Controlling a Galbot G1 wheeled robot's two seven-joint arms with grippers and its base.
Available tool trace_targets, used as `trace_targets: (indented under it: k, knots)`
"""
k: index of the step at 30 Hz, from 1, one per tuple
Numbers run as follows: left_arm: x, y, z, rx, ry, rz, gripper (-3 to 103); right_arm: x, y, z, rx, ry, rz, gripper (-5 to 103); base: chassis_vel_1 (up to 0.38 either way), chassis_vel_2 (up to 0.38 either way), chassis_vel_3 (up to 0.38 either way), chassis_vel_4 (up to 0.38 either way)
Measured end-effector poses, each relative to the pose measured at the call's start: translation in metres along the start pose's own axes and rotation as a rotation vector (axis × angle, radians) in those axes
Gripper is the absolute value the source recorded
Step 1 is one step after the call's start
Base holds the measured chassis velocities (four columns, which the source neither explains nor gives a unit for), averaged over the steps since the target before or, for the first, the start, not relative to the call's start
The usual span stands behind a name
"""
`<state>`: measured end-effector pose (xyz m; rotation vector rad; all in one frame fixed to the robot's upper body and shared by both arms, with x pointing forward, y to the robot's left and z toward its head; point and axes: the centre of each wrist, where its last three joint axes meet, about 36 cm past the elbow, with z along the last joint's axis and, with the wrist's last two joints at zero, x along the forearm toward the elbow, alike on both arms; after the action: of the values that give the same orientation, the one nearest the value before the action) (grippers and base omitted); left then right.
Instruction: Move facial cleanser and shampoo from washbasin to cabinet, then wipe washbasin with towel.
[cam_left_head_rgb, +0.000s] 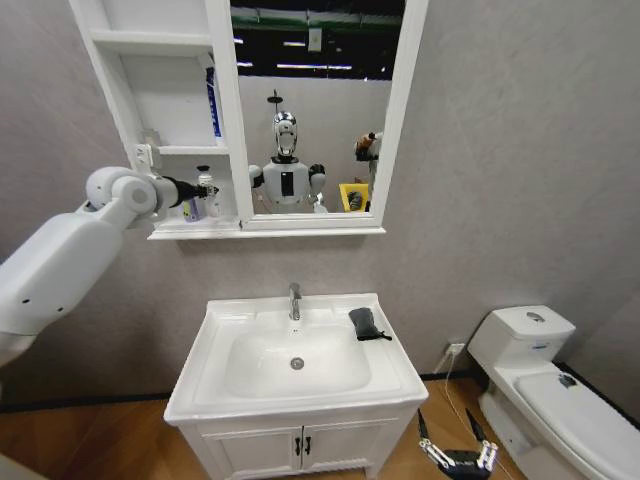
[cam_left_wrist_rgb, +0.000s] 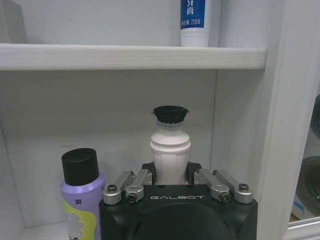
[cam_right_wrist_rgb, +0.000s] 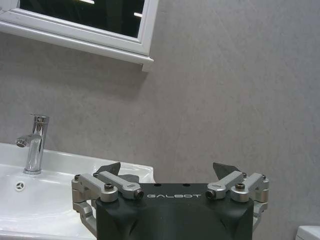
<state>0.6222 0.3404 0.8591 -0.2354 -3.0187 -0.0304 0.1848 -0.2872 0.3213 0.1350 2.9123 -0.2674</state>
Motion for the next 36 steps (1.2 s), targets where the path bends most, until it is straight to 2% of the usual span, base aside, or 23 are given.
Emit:
trace_targets:
  k: [9,19,23,25,26,27,28,29,31,33,34,36]
  knots:
    - [-0.019,-0.014,0.008,0.002,0.011,0.013,30,0.001,-0.003,0.003,0.004,0.001,0.011,100,0.0,0.0,0.0,0.0]
    - [-0.024,-0.013,0.016,0.008,0.006,0.0,28,0.002,-0.003,0.002,0.003,-0.001,0.017,100,0.0,0.0,0.0,0.0]
    - [-0.022,-0.016,0.019,0.003,0.016,-0.01,49,0.003,-0.001,0.002,0.001,0.0,0.017,100,0.0,0.0,0.0,0.0]
    - [-0.021,-0.016,0.019,0.003,0.016,-0.011,49,0.004,-0.001,0.002,0.001,0.0,0.017,100,0.0,0.0,0.0,0.0]
    - [-0.018,-0.015,0.02,0.003,0.014,-0.015,60,0.004,-0.001,0.002,0.001,-0.001,0.015,100,0.0,0.0,0.0,0.0]
    - [-0.018,-0.015,0.02,0.003,0.014,-0.015,60,0.004,-0.001,0.002,0.001,-0.001,0.015,100,0.0,0.0,0.0,0.0]
    - [-0.014,-0.015,0.022,0.002,0.009,-0.018,66,0.004,-0.001,0.002,0.001,-0.002,0.015,100,0.0,0.0,0.0,0.0]
    - [-0.007,-0.013,0.026,0.0,0.004,-0.019,72,0.004,0.0,0.002,-0.001,-0.002,0.016,100,0.0,0.0,0.0,0.0]
    - [0.001,-0.011,0.032,-0.003,-0.002,-0.017,72,0.005,0.0,0.002,-0.002,-0.001,0.017,100,0.0,0.0,0.0,0.0]
    - [0.023,-0.003,0.041,0.001,-0.019,-0.008,82,0.005,0.001,0.003,-0.003,0.001,0.016,100,0.0,0.0,0.0,0.0]
    - [0.023,-0.003,0.041,0.001,-0.019,-0.008,82,0.005,0.001,0.003,-0.003,0.001,0.016,100,0.0,0.0,0.0,0.0]
    - [0.055,0.007,0.058,0.001,-0.045,0.029,93,0.005,0.002,0.005,-0.009,0.005,0.013,100,0.0,0.0,0.0,0.0]
